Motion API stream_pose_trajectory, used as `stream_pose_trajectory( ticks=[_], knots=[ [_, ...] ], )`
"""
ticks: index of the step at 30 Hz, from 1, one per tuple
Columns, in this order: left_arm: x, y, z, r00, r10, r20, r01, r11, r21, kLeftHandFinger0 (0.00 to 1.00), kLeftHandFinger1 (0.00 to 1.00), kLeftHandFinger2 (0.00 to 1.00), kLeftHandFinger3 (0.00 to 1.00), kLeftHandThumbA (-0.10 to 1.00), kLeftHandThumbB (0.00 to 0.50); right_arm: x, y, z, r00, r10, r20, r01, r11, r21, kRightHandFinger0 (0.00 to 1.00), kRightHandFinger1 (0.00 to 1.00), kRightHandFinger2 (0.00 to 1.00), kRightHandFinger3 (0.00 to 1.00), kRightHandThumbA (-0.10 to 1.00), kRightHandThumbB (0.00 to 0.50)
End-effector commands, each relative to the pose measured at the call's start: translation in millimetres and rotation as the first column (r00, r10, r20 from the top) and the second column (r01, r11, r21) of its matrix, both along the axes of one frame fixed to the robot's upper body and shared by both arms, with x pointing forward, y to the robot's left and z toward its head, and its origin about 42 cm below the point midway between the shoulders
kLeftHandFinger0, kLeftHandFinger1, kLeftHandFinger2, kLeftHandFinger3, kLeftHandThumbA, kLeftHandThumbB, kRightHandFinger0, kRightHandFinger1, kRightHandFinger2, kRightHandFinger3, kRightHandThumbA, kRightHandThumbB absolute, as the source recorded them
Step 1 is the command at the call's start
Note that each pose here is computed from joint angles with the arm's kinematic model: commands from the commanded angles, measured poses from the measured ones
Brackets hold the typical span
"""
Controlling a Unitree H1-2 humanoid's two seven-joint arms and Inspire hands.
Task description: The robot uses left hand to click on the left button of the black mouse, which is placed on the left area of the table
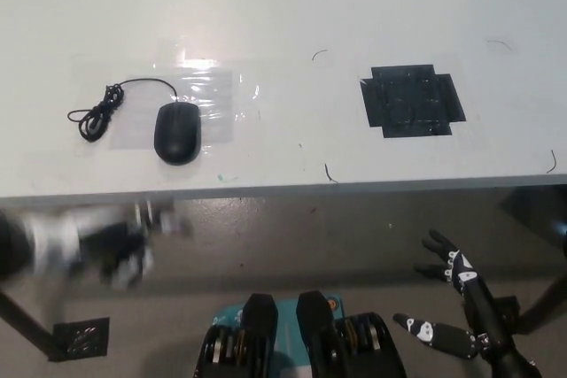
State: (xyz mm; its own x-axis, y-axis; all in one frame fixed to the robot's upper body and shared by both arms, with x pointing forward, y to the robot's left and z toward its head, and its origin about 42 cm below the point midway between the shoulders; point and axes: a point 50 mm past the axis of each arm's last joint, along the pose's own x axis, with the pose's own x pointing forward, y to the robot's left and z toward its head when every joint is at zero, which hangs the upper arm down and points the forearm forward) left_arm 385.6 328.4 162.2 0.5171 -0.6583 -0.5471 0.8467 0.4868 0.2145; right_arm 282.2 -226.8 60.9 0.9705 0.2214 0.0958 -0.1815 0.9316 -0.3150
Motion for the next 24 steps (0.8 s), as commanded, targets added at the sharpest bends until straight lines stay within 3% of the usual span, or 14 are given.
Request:
stream_pose_trajectory(
  ticks=[1,2,4,6,7,8,9,10,11,13,14,17,20,24],
  knots=[
    [-260.8,-76.5,78.5,0.967,0.039,0.252,0.204,0.476,-0.855,0.00,0.07,0.07,1.00,1.00,0.448,-11.2,2.8,-2.2,0.999,0.040,0.025,-0.040,0.999,0.014,0.74,0.72,0.93,1.00,0.94,0.080],
    [-255.8,-77.7,66.3,0.968,0.047,0.245,0.193,0.483,-0.854,0.11,0.25,0.30,1.00,1.00,0.273,-13.5,2.1,-3.7,0.999,0.039,0.019,-0.040,0.999,0.016,0.74,0.72,0.93,1.00,0.94,0.091],
    [-257.6,-82.1,52.3,0.985,0.049,0.164,0.123,0.464,-0.877,0.01,0.12,0.14,1.00,1.00,0.373,-16.5,1.2,-5.0,0.999,0.042,0.011,-0.042,0.999,0.016,0.73,0.72,0.93,1.00,0.95,0.090],
    [-268.3,-83.7,47.3,0.976,0.183,0.122,0.010,0.518,-0.855,0.00,0.08,0.11,1.00,1.00,0.432,-17.1,1.0,-4.1,0.999,0.039,0.006,-0.039,0.999,0.012,0.74,0.72,0.93,1.00,0.95,0.090],
    [-267.8,-84.4,43.9,0.957,0.242,0.161,0.006,0.537,-0.844,0.00,0.06,0.13,1.00,1.00,0.395,-16.7,0.9,-4.9,0.999,0.039,0.005,-0.040,0.999,0.016,0.74,0.73,0.93,1.00,0.94,0.084],
    [-266.9,-84.6,37.8,0.910,0.338,0.241,-0.011,0.602,-0.799,0.00,0.01,0.17,1.00,1.00,0.415,-16.2,1.0,-6.0,0.999,0.037,0.006,-0.037,0.999,0.021,0.74,0.73,0.94,1.00,0.93,0.081],
    [-265.1,-83.8,28.8,0.874,0.397,0.281,-0.052,0.650,-0.758,0.00,0.00,0.19,1.00,1.00,0.393,-15.7,1.6,-6.5,0.999,0.035,0.008,-0.036,0.999,0.021,0.74,0.73,0.93,1.00,0.93,0.088],
    [-260.6,-84.3,18.4,0.861,0.431,0.269,-0.098,0.660,-0.744,0.00,0.01,0.22,1.00,1.00,0.381,-14.8,2.1,-7.0,0.999,0.035,0.012,-0.035,0.999,0.021,0.74,0.72,0.93,1.00,0.93,0.098],
    [-252.8,-85.3,8.4,0.852,0.459,0.250,-0.150,0.673,-0.724,0.00,0.00,0.20,1.00,1.00,0.420,-13.9,2.4,-7.1,0.999,0.033,0.014,-0.034,0.999,0.022,0.73,0.72,0.93,1.00,0.95,0.108],
    [-243.1,-85.7,-5.1,0.835,0.496,0.239,-0.205,0.683,-0.701,0.00,0.00,0.12,1.00,1.00,0.442,-14.0,2.8,-7.2,0.999,0.034,0.013,-0.034,0.999,0.018,0.73,0.72,0.93,1.00,0.98,0.109],
    [-232.4,-84.2,-20.8,0.800,0.538,0.266,-0.245,0.697,-0.674,0.00,0.00,0.06,1.00,1.00,0.458,-14.7,3.0,-6.7,0.999,0.035,0.010,-0.035,0.999,0.012,0.74,0.72,0.93,1.00,0.99,0.104],
    [-205.9,-77.8,-56.4,0.697,0.624,0.353,-0.339,0.721,-0.605,0.00,0.00,0.08,1.00,1.00,0.374,-13.2,5.3,-6.2,0.999,0.035,0.018,-0.035,0.999,0.019,0.73,0.72,0.92,1.00,0.96,0.081],
    [-189.9,-75.3,-70.9,0.677,0.642,0.360,-0.373,0.721,-0.585,0.00,0.00,0.13,1.00,1.00,0.315,-18.4,4.8,-9.9,0.999,0.032,0.015,-0.032,0.999,0.020,0.73,0.71,0.92,1.00,0.95,0.079],
    [-160.2,-70.9,-84.9,0.629,0.691,0.356,-0.433,0.692,-0.578,0.00,0.00,0.18,1.00,1.00,0.319,-16.8,5.7,-6.2,0.999,0.029,0.015,-0.029,0.999,0.021,0.74,0.70,0.92,1.00,0.97,0.094]
  ],
)
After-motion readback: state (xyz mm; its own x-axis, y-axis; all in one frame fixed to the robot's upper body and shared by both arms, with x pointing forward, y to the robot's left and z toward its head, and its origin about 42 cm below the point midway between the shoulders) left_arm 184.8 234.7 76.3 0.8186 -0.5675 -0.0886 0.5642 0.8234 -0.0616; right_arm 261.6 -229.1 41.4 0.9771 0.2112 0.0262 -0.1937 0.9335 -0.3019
